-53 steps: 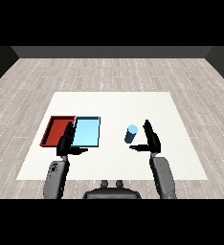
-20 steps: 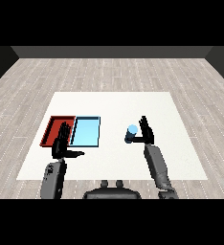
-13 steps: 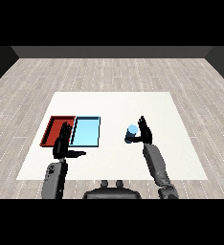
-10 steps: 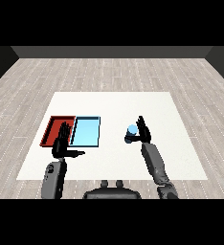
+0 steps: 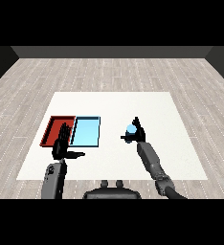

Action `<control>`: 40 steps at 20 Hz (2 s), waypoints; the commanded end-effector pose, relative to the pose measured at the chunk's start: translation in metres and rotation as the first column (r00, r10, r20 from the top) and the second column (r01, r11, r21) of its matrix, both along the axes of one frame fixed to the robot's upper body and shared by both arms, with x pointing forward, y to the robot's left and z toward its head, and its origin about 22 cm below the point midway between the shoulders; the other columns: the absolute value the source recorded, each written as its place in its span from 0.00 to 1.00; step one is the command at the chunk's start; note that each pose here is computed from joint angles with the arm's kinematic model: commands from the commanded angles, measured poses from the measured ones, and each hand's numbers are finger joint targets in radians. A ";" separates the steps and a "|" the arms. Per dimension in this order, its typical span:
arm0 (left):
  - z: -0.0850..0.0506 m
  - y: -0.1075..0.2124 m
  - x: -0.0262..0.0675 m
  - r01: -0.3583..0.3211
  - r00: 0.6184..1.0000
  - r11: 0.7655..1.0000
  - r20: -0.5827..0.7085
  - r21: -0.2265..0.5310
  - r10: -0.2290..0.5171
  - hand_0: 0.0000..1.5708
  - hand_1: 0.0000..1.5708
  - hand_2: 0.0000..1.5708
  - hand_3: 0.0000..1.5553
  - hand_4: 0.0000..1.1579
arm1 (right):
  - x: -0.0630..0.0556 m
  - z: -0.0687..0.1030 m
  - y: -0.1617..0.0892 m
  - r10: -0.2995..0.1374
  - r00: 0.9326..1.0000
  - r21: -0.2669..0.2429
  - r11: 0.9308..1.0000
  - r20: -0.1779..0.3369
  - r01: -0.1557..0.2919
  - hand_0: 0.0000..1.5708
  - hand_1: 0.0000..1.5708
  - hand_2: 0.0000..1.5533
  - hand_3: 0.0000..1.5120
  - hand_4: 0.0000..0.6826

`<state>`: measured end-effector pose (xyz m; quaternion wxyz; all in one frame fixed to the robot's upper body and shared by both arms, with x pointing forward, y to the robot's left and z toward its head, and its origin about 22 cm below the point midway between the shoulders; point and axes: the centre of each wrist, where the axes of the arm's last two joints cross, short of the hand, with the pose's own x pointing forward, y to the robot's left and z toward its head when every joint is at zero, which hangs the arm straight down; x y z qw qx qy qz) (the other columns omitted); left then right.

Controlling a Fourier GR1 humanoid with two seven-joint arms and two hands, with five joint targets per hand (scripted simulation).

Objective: Pick the blue can and put it in the blue box

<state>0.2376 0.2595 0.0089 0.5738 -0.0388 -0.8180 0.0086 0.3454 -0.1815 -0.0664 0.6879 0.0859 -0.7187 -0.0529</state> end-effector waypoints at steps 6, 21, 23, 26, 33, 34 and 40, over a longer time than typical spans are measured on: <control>0.008 -0.013 0.0035 -0.004 1.000 1.000 -0.002 -0.002 0.004 0.00 0.00 0.00 0.00 0.00 | 0.015 0.014 0.012 -0.162 0.987 -0.075 0.984 0.006 0.162 0.81 0.81 0.89 0.91 0.64; -0.007 -0.017 0.0068 0.029 0.999 0.999 -0.018 0.034 -0.028 0.00 0.00 0.00 0.00 0.00 | 0.015 0.056 0.030 -0.038 0.995 -0.171 0.984 0.095 0.054 0.93 0.93 0.95 0.96 0.92; 0.003 -0.026 -0.0062 0.017 1.000 0.999 -0.008 0.042 -0.017 0.00 0.00 0.00 0.00 0.00 | 0.020 0.081 0.054 -0.015 0.987 -0.168 0.985 0.161 0.042 0.94 0.94 0.95 0.96 0.93; 0.007 -0.029 0.0019 0.042 0.999 0.999 -0.007 0.032 -0.042 0.00 0.00 0.00 0.00 0.00 | -0.002 0.091 0.063 0.024 0.982 -0.154 0.988 0.189 0.006 0.92 0.92 0.95 0.95 0.92; 0.011 -0.060 0.0067 0.159 0.982 0.985 -0.096 -0.065 -0.165 0.00 0.00 0.00 0.00 0.00 | 0.020 0.111 0.072 0.065 0.963 -0.175 0.984 0.263 -0.019 0.95 0.95 0.94 0.95 0.93; 0.005 -0.052 0.0170 0.164 0.980 0.984 -0.103 -0.071 -0.171 0.00 0.00 0.00 0.00 0.00 | 0.023 0.119 0.062 0.104 0.961 -0.190 0.980 0.257 -0.055 0.95 0.95 0.94 0.95 0.93; 0.009 -0.059 0.0180 0.175 0.977 0.980 -0.106 -0.090 -0.184 0.00 0.00 0.00 0.00 0.00 | -0.010 0.117 0.034 0.090 0.964 -0.172 0.984 0.250 -0.048 0.95 0.95 0.95 0.95 0.92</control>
